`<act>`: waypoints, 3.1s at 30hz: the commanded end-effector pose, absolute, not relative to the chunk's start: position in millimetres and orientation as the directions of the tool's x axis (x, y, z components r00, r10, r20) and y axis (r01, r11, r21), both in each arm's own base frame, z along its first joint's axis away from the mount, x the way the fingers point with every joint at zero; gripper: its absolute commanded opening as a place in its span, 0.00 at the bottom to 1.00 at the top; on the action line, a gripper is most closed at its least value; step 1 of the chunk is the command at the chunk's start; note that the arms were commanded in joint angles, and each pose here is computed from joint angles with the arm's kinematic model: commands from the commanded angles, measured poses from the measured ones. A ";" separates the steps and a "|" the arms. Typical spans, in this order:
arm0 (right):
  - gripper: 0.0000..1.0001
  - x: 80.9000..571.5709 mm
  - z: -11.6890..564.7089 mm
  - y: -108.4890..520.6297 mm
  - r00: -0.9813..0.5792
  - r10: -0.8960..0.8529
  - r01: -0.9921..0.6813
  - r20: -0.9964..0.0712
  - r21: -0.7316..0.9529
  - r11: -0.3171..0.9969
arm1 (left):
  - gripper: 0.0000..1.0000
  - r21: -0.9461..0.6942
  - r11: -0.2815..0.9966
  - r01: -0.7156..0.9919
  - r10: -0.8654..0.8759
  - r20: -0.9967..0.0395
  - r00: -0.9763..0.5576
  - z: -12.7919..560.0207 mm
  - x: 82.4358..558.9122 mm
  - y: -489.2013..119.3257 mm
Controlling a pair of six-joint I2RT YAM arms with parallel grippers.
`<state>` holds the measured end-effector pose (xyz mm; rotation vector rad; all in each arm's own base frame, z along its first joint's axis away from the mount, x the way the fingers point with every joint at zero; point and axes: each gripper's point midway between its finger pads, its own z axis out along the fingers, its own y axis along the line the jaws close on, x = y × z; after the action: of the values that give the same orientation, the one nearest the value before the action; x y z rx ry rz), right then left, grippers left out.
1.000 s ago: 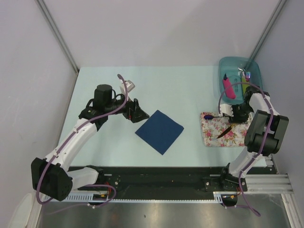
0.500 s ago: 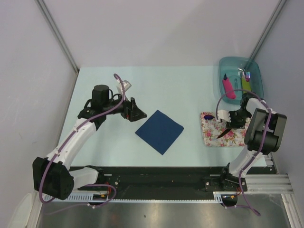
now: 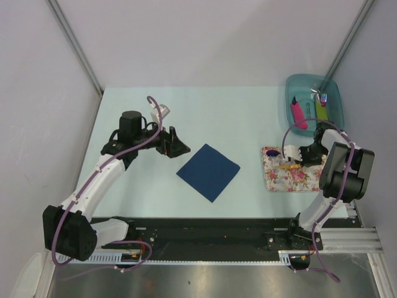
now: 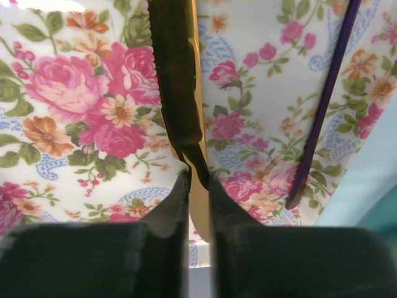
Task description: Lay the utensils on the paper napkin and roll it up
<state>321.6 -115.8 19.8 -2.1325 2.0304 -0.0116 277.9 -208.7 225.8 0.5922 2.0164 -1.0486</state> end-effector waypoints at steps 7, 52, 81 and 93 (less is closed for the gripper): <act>0.00 298.8 45.6 -80.6 0.609 -0.777 -0.792 -0.158 -0.174 -0.585 | 0.94 -0.452 0.560 0.695 0.018 -0.831 -0.555 247.8 288.7 -207.2; 0.00 288.6 122.8 -19.3 -0.364 -0.800 -0.927 -0.477 0.102 0.361 | 0.88 -0.553 0.559 0.617 -0.024 -0.755 -0.655 223.0 286.7 -210.6; 0.50 301.3 20.1 -34.5 -0.670 -0.695 -0.725 -0.260 0.031 0.688 | 0.89 -0.546 0.578 0.607 -0.020 -0.753 -0.658 216.8 284.3 -207.8; 0.20 292.9 6.2 -27.8 -0.695 -0.677 -0.694 -0.241 -0.019 0.720 | 0.89 -0.530 0.597 0.602 -0.020 -0.760 -0.649 216.0 284.4 -204.4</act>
<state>297.6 -32.2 18.4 -1.1304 2.6623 0.1043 283.4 -207.7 204.9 0.4426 2.1177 -1.0785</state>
